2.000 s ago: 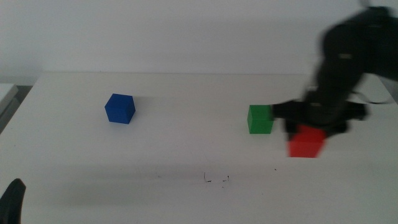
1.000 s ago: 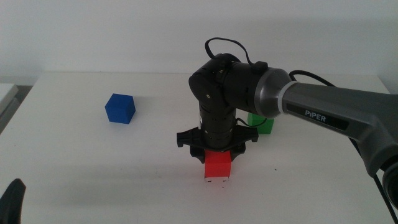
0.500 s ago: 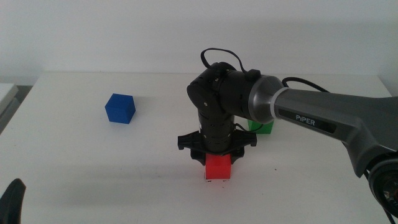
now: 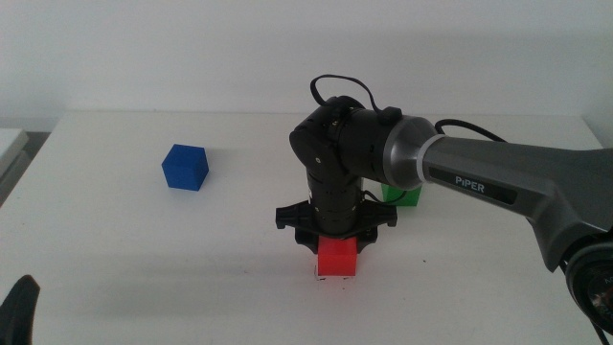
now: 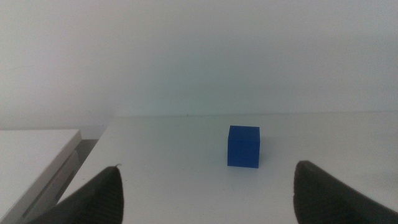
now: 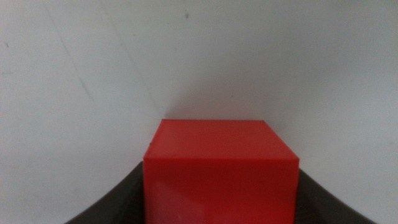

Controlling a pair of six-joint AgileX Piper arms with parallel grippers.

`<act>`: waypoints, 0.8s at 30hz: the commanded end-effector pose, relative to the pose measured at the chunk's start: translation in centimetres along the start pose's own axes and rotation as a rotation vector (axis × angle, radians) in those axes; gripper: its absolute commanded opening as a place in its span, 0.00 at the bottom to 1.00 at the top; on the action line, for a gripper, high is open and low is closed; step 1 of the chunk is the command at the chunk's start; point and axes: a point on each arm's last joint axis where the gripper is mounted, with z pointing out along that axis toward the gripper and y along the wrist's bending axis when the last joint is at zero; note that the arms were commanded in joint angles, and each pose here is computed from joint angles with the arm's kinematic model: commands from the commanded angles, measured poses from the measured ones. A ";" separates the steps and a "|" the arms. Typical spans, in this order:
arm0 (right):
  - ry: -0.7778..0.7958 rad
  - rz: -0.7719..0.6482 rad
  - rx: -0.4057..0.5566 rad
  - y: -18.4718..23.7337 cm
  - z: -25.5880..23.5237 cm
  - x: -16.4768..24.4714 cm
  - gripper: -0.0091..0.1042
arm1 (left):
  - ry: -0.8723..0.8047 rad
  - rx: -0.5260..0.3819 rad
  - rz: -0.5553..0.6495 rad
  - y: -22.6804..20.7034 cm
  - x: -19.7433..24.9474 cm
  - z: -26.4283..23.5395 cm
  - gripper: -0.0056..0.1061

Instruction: Stack red cubes first, then green, then blue cubes in a specific spot.

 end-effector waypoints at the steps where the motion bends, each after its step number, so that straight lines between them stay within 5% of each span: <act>1: 0.021 0.018 0.004 0.0 0.5 0.2 0.21 | -0.017 -0.001 -0.009 0.0 -0.1 0.0 0.89; 8: 0.027 0.022 -0.002 0.0 0.5 0.2 0.23 | -0.017 -0.001 -0.007 0.0 -0.1 0.0 0.89; 9: 0.027 0.023 -0.001 0.0 0.3 0.2 0.57 | -0.017 -0.001 -0.009 0.0 -0.1 0.0 0.89; 14: -0.009 -0.054 -0.021 -0.8 -2.8 0.0 0.78 | -0.017 -0.001 -0.009 0.0 -0.1 0.0 0.89; 19: -0.091 -0.081 -0.051 -4.5 -7.1 -2.1 0.80 | -0.017 -0.001 -0.009 0.0 -0.1 0.0 0.89; 24: -0.149 -0.056 0.016 -9.6 -7.2 -5.5 0.80 | -0.017 -0.001 -0.009 0.0 -0.1 0.0 0.89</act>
